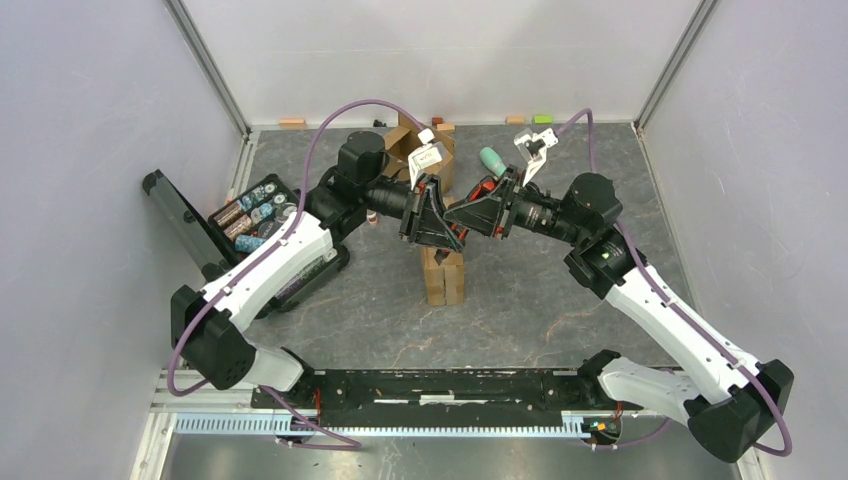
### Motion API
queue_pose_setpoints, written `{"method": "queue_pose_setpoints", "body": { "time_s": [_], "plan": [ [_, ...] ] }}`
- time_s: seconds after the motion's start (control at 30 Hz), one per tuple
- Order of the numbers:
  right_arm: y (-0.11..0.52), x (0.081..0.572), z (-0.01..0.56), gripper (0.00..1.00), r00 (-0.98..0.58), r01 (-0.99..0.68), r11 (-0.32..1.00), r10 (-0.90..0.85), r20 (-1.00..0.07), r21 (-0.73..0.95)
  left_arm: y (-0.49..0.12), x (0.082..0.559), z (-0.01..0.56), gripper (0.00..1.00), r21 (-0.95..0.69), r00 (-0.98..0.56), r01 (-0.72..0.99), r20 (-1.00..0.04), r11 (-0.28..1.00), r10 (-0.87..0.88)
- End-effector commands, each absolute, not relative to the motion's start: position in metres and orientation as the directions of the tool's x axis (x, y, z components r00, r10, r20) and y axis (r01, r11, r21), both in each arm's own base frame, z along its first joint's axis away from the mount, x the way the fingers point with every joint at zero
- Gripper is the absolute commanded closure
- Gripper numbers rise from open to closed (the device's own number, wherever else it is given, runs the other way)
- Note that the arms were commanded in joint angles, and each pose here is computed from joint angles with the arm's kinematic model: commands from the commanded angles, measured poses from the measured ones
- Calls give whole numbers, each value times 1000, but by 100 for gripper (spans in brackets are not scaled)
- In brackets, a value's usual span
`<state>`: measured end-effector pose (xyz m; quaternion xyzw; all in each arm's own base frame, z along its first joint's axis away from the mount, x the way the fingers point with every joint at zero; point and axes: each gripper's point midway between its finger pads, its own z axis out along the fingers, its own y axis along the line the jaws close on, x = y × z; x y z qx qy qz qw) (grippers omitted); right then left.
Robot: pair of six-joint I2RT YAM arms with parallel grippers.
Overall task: Unpack the express box
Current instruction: Cut the express box at the center of the board.
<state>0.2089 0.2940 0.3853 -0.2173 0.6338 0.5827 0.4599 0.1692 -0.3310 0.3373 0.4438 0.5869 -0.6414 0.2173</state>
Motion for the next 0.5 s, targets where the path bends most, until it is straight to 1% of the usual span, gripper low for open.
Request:
{"method": "queue_pose_setpoints", "body": {
  "time_s": [0.0, 0.03, 0.07, 0.1, 0.13, 0.17, 0.2, 0.23, 0.27, 0.3, 0.33, 0.4, 0.43, 0.47],
  "plan": [
    [292, 200, 410, 98, -414, -858, 182, 308, -857, 480, -329, 162, 345, 98, -516, -471, 821, -854, -244, 222],
    [291, 201, 411, 100, -408, -859, 190, 308, -859, 476, -330, 163, 344, 97, -519, -475, 822, -852, -235, 220],
    [289, 203, 412, 100, -393, -859, 211, 315, -864, 467, -331, 166, 344, 87, -525, -484, 823, -848, -217, 217],
    [286, 206, 411, 100, -378, -853, 246, 315, -871, 459, -332, 170, 342, 68, -535, -498, 824, -841, -187, 211],
    [281, 213, 411, 100, -356, -842, 300, 317, -879, 449, -332, 176, 339, 54, -549, -517, 822, -831, -149, 206],
    [273, 223, 407, 100, -332, -815, 384, 303, -893, 433, -331, 187, 336, 45, -554, -533, 829, -825, -82, 187],
    [265, 232, 400, 100, -321, -778, 466, 281, -904, 421, -329, 203, 330, 35, -553, -550, 833, -821, 24, 153],
    [255, 241, 395, 100, -303, -738, 543, 264, -916, 401, -325, 219, 325, 30, -548, -560, 827, -820, 126, 115],
    [245, 246, 390, 100, -289, -704, 601, 245, -925, 379, -317, 243, 317, 24, -531, -567, 800, -822, 279, 59],
    [234, 253, 385, 100, -274, -656, 662, 238, -932, 362, -306, 265, 308, 22, -515, -576, 745, -817, 424, 20],
    [225, 258, 378, 100, -274, -615, 709, 221, -936, 347, -290, 293, 297, 21, -475, -574, 656, -818, 587, -21],
    [212, 266, 363, 100, -280, -550, 772, 189, -941, 319, -263, 327, 273, 19, -398, -596, 479, -802, 782, -43],
    [208, 268, 357, 100, -284, -528, 792, 177, -942, 308, -253, 341, 272, 17, -361, -597, 404, -800, 841, -57],
    [206, 268, 350, 100, -291, -517, 801, 168, -942, 302, -247, 350, 258, 17, -315, -626, 343, -779, 885, -34]
  ]
}}
